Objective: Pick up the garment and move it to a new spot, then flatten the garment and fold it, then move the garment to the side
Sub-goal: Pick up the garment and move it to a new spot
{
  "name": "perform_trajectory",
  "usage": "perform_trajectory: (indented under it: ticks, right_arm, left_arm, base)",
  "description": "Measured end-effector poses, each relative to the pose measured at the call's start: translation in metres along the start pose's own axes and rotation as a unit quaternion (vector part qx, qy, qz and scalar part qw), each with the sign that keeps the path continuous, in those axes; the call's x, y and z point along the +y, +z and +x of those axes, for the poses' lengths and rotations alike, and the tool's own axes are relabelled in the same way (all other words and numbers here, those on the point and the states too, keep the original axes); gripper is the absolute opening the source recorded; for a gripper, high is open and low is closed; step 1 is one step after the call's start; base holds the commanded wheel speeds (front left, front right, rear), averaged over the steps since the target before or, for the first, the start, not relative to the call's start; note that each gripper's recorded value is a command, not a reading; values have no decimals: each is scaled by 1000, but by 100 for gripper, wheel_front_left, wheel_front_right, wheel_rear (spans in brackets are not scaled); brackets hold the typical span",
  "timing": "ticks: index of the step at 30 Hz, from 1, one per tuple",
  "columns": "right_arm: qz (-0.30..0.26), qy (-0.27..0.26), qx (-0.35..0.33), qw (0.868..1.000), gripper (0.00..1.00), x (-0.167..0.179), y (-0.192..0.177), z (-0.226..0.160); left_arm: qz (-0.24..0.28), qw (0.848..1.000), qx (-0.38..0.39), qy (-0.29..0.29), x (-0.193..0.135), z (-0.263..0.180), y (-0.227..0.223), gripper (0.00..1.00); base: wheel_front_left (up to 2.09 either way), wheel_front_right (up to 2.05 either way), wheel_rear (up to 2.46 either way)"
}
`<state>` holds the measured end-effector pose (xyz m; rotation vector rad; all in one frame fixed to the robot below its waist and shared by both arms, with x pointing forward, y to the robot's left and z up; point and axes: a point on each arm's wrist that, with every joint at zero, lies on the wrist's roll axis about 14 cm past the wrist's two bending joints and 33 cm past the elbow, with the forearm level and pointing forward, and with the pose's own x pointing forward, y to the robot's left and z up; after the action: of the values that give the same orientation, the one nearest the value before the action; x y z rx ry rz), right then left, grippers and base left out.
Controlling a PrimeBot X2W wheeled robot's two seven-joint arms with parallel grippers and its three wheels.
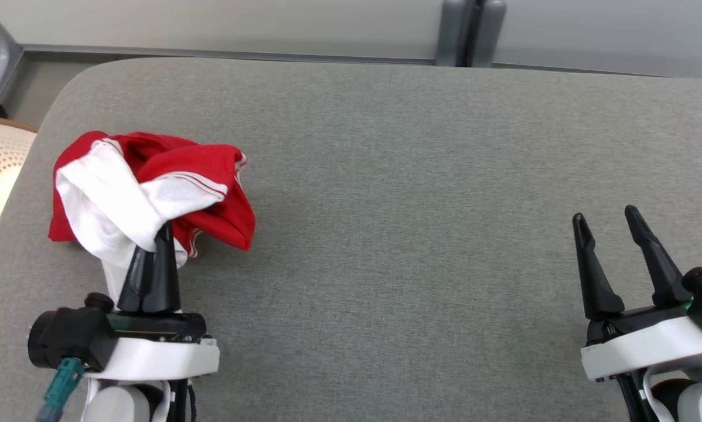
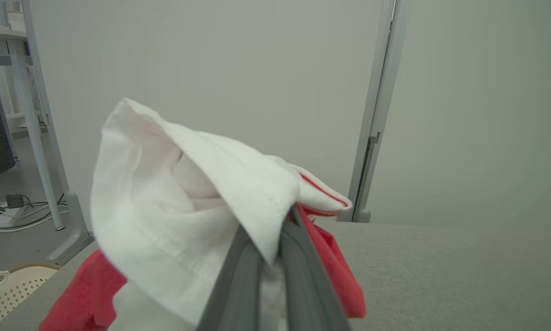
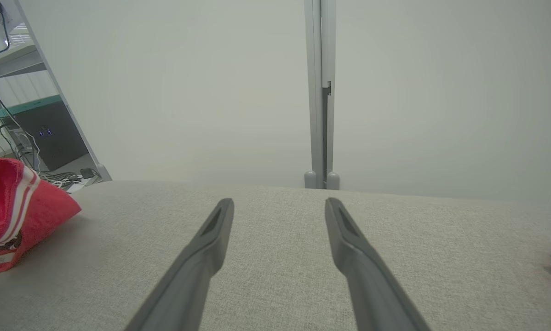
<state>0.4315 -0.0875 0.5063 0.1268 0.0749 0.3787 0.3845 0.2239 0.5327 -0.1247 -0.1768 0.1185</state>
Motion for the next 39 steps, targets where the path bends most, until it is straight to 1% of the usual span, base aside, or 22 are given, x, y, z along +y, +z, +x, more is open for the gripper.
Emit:
perform_trajectory:
  ticks: [5,8,10,13,18,19,20,25,30,31,32,33,36,39]
  right_arm:
    - [1,-25,-10,1000,100,-11,7,-17]
    - [3,-41,-15,999,100,-19,10,-26]
    - [5,-53,-19,998,100,-25,12,-32]
    - [9,-73,-23,997,100,-36,12,-42]
    - [17,-116,-26,993,100,-57,9,-58]
    - [17,-116,-26,993,100,-57,9,-58]
    - [19,-127,-27,991,100,-62,8,-62]
    - [30,-178,-20,983,100,-86,-5,-83]
    - [35,-218,-6,975,100,-105,-21,-97]
    - [36,-223,-1,974,100,-107,-25,-99]
    - [38,-228,1,973,100,-109,-27,-100]
    - [37,-232,3,972,100,-112,-29,-101]
    - [39,-236,8,971,100,-114,-35,-99]
    - [42,-226,5,973,100,-111,-35,-92]
  left_arm:
    - [-21,998,22,-59,-43,-4,-15,0]
    - [-28,994,37,-101,-70,-3,-25,0]
    - [-31,989,50,-135,-92,-1,-33,0]
    - [-37,978,59,-198,-132,7,-40,0]
    - [-53,949,79,-301,-202,10,-56,0]
    - [-53,949,79,-301,-202,10,-56,0]
    - [-57,943,82,-318,-214,10,-60,0]
    - [-78,904,98,-410,-279,-1,-76,0]
    - [-89,865,130,-477,-322,-22,-101,0]
    - [-90,858,139,-487,-327,-28,-108,26]
    - [-89,851,149,-496,-332,-34,-113,78]
    - [-88,844,156,-505,-336,-39,-118,100]
    - [-90,832,158,-524,-343,-47,-121,100]
    - [-93,833,143,-526,-338,-46,-113,100]
  base:
    - [0,0,0]
    - [0,0,0]
    - [0,0,0]
    - [0,0,0]
    - [0,0,0]
    - [0,0,0]
    - [0,0,0]
    - [0,0,0]
    - [0,0,0]
    - [0,0,0]
    - [0,0,0]
    - [0,0,0]
    - [0,0,0]
    - [0,0,0]
